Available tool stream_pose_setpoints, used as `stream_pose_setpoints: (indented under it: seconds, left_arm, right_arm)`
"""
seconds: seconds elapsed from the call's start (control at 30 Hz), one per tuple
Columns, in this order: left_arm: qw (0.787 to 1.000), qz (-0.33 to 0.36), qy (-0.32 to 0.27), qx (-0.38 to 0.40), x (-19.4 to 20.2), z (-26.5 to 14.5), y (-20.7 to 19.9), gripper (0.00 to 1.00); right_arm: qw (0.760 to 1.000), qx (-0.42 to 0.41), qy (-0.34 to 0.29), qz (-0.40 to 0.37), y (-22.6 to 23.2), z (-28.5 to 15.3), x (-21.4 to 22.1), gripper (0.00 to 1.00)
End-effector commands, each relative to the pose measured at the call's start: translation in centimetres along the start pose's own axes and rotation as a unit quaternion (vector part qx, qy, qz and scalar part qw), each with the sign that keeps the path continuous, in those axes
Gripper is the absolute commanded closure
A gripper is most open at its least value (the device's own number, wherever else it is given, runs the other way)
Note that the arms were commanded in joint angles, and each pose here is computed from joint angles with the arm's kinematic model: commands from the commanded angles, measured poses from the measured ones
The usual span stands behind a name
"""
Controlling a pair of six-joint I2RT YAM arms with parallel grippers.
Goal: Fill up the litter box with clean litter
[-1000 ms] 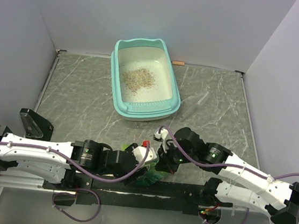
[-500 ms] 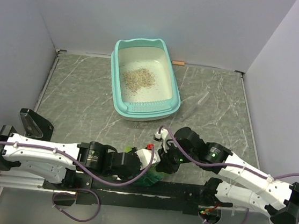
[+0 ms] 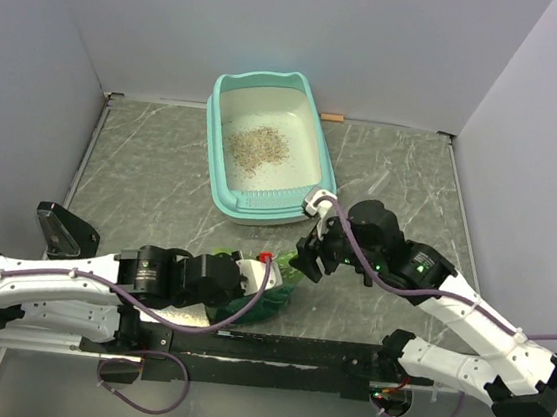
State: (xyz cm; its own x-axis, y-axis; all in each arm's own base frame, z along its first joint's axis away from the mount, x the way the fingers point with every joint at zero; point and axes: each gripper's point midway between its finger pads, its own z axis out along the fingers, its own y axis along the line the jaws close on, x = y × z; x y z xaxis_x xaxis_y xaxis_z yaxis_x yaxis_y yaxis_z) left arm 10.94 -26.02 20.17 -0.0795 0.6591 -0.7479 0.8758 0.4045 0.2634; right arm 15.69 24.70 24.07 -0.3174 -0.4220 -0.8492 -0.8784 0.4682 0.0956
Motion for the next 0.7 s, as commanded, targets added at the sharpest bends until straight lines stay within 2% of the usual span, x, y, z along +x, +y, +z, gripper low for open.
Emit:
stream_pose_setpoints:
  seconds: [0.0,0.03,0.1,0.17,0.2,0.27,0.33,0.37,0.5,0.57,0.67]
  left_arm:
    - [0.988,0.045,-0.136,-0.051,-7.8,-4.6,4.2,0.99]
    - [0.988,0.055,-0.138,-0.045,-7.9,-4.8,4.1,0.99]
    - [0.986,0.08,-0.142,-0.017,-7.6,-5.0,3.3,0.99]
    - [0.986,0.089,-0.143,0.003,-7.1,-4.9,2.5,0.99]
    - [0.985,0.094,-0.142,0.016,-6.3,-4.5,1.9,0.99]
    - [0.985,0.094,-0.14,0.027,-5.5,-4.2,1.4,0.99]
    - [0.987,0.094,-0.127,0.025,-4.2,-3.5,1.1,0.99]
    - [0.988,0.089,-0.122,0.022,-3.7,-3.3,1.2,0.99]
    - [0.99,0.077,-0.118,0.016,-1.9,-2.7,1.1,0.99]
    - [0.988,0.07,-0.133,0.016,-2.1,-2.8,1.0,0.99]
    - [0.986,0.066,-0.152,0.012,-2.1,-3.2,1.3,0.99]
  right_arm:
    - [0.989,0.02,-0.089,-0.117,-1.1,-1.8,-5.0,0.17]
    - [0.985,0.026,-0.103,-0.133,-1.3,-2.3,-5.4,0.08]
    - [0.981,0.034,-0.089,-0.17,-1.9,-2.5,-5.0,0.06]
    - [0.977,0.028,-0.063,-0.201,-2.3,-2.3,-4.3,0.09]
    - [0.974,-0.009,-0.054,-0.219,-1.2,-2.1,-3.6,0.11]
    - [0.967,-0.05,-0.02,-0.251,-0.3,-1.9,-0.8,0.14]
    - [0.96,-0.072,-0.024,-0.27,0.6,-2.1,0.4,0.15]
    - [0.955,-0.077,-0.008,-0.288,0.4,-1.6,2.3,0.15]
    - [0.945,-0.113,-0.015,-0.308,1.6,-1.6,4.3,0.18]
    - [0.939,-0.158,-0.03,-0.306,3.2,-1.8,4.4,0.21]
    - [0.935,-0.173,-0.03,-0.307,3.9,-0.8,4.7,0.22]
